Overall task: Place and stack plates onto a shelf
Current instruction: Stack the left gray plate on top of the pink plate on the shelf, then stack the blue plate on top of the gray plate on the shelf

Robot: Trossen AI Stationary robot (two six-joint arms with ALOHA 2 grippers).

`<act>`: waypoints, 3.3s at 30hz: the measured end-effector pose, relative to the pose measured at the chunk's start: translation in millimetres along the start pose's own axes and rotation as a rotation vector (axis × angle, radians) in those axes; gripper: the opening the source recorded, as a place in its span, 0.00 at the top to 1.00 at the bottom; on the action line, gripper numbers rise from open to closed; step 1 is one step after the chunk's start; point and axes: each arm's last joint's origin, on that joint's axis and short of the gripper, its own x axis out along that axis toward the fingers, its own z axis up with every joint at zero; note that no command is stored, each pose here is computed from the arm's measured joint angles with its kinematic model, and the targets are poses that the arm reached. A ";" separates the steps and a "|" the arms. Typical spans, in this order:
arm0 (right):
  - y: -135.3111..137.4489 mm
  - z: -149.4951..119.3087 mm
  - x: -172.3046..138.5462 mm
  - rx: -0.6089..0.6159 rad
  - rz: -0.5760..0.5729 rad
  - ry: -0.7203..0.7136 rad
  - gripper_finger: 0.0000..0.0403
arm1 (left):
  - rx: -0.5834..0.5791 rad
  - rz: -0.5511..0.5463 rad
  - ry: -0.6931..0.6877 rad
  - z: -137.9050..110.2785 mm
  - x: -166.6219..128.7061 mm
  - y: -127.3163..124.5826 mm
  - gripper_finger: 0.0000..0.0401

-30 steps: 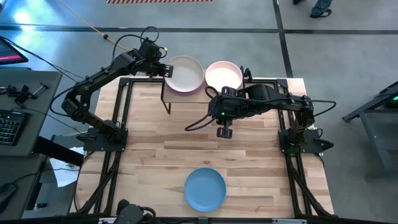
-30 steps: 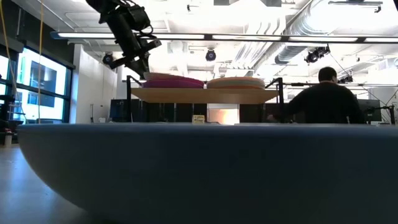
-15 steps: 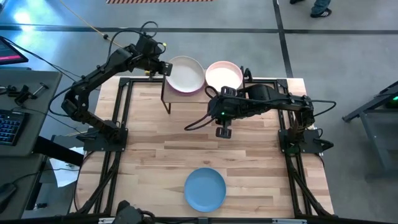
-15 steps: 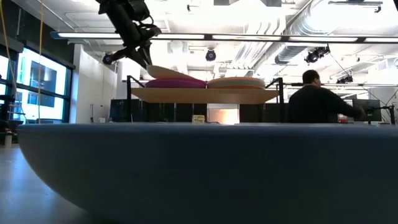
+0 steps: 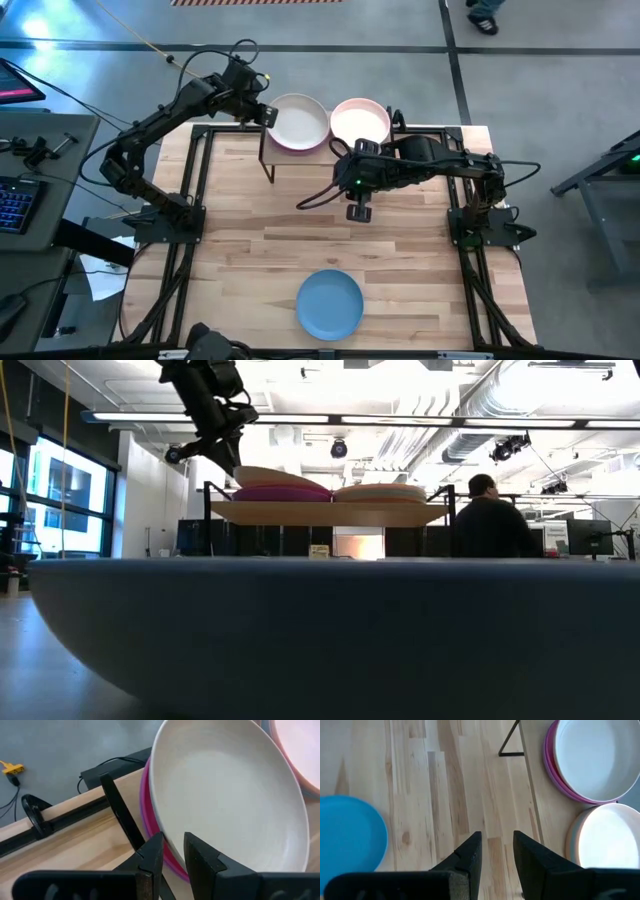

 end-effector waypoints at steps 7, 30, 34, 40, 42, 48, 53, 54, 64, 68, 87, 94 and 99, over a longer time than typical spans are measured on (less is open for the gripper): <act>0.1 1.0 0.0 0.003 0.001 -0.010 0.77 | 0.006 -0.013 0.018 -0.1 3.6 0.2 0.84; -2.1 1.2 -0.1 0.011 -0.074 -0.017 0.77 | -0.088 0.062 0.079 -1.3 26.1 0.8 0.84; -2.1 1.2 -0.1 0.011 -0.074 -0.017 0.77 | -0.082 0.049 0.065 -1.4 20.1 0.2 0.84; -1.4 -0.5 0.0 0.044 -0.043 0.001 0.77 | -0.014 -0.019 0.066 -10.0 -6.5 -5.4 0.84; -0.2 -2.7 0.0 0.072 -0.004 0.027 0.77 | 0.024 -0.025 0.073 -16.9 -18.5 -9.8 0.84; 10.8 -3.6 13.3 0.100 0.072 0.113 0.77 | 0.127 -0.055 0.127 -44.6 -48.1 -31.9 0.84; 29.4 1.2 40.6 0.055 0.191 0.195 0.77 | 0.209 -0.076 0.174 -69.3 -67.1 -52.1 0.84; 33.1 1.9 46.5 0.051 0.208 0.212 0.77 | 0.220 -0.070 0.177 -74.1 -70.8 -55.5 0.84; 61.3 5.6 75.6 -0.040 0.296 0.260 0.77 | 0.279 -0.012 0.217 -121.2 -109.6 -72.0 0.84; 72.2 4.9 83.8 -0.064 0.295 0.278 0.77 | 0.288 -0.017 0.202 -138.4 -126.2 -74.9 0.84; 138.7 -2.7 180.0 -0.124 0.381 0.412 0.77 | 0.428 -0.111 0.159 -190.4 -168.1 -82.2 0.84; 150.7 -7.6 205.4 -0.133 0.376 0.436 0.77 | 0.485 -0.159 0.171 -202.1 -174.9 -85.8 0.84; 161.9 -8.7 210.0 -0.151 0.362 0.408 0.77 | 0.510 -0.189 0.181 -209.3 -179.4 -87.5 0.84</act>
